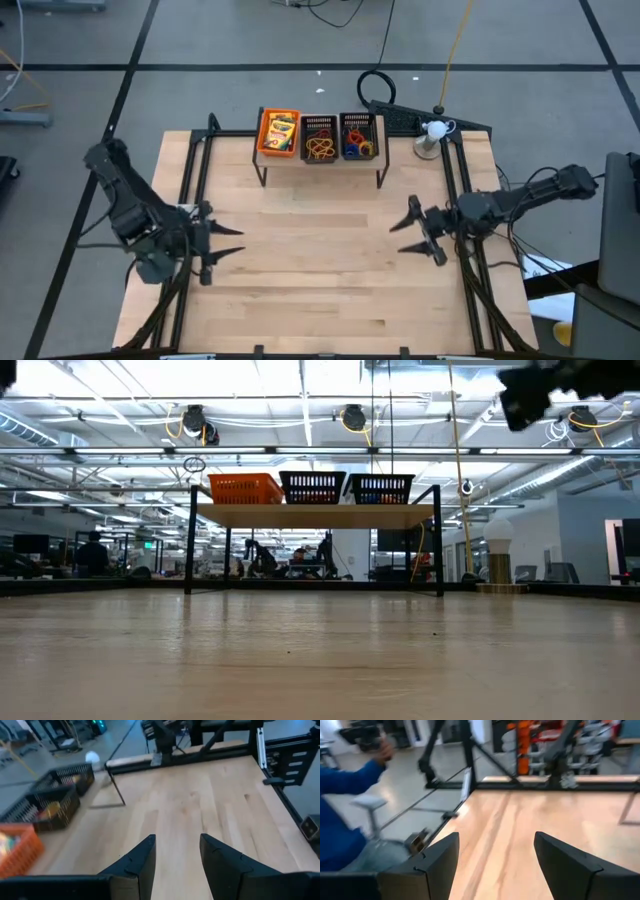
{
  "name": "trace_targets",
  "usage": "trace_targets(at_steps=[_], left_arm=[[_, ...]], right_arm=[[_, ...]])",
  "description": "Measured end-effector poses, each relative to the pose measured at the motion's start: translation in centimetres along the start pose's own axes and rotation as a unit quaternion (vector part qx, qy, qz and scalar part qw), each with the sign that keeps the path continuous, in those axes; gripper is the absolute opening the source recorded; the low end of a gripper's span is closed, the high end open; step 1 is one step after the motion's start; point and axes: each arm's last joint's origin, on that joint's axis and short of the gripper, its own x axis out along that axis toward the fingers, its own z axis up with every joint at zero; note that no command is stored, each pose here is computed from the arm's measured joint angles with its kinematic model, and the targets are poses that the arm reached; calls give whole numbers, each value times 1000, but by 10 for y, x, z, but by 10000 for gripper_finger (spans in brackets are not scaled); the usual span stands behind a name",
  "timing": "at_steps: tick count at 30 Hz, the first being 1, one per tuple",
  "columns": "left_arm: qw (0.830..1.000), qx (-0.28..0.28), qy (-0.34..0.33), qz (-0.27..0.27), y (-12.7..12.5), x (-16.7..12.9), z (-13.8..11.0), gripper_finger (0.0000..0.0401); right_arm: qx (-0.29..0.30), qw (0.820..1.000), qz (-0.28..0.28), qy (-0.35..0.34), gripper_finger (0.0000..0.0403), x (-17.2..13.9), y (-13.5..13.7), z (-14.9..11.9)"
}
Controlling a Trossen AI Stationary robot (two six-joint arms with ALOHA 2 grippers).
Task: Pick & Place Office Desk Supplies
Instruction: Return to Home Position
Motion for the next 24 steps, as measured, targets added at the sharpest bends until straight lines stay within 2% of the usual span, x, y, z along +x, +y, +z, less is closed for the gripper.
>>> trace_targets(at_steps=[5,9,13,17,24], left_arm=[[999,-34,-4,0,8,-2,-45,149],[998,-61,-12,-11,14,1,-74,149],[996,-83,-25,-17,18,6,-96,150],[995,-91,-34,-10,24,8,-112,149],[993,-104,-54,11,36,8,-129,149]], right_arm=[[22,999,30,5,251,-5,5,-32],[12,999,37,-38,251,-7,2,-54],[-10,998,2,-65,251,-9,-5,-74],[-11,995,-46,-88,251,-11,-12,-73],[-5,993,-72,-92,251,-11,-23,-72]])
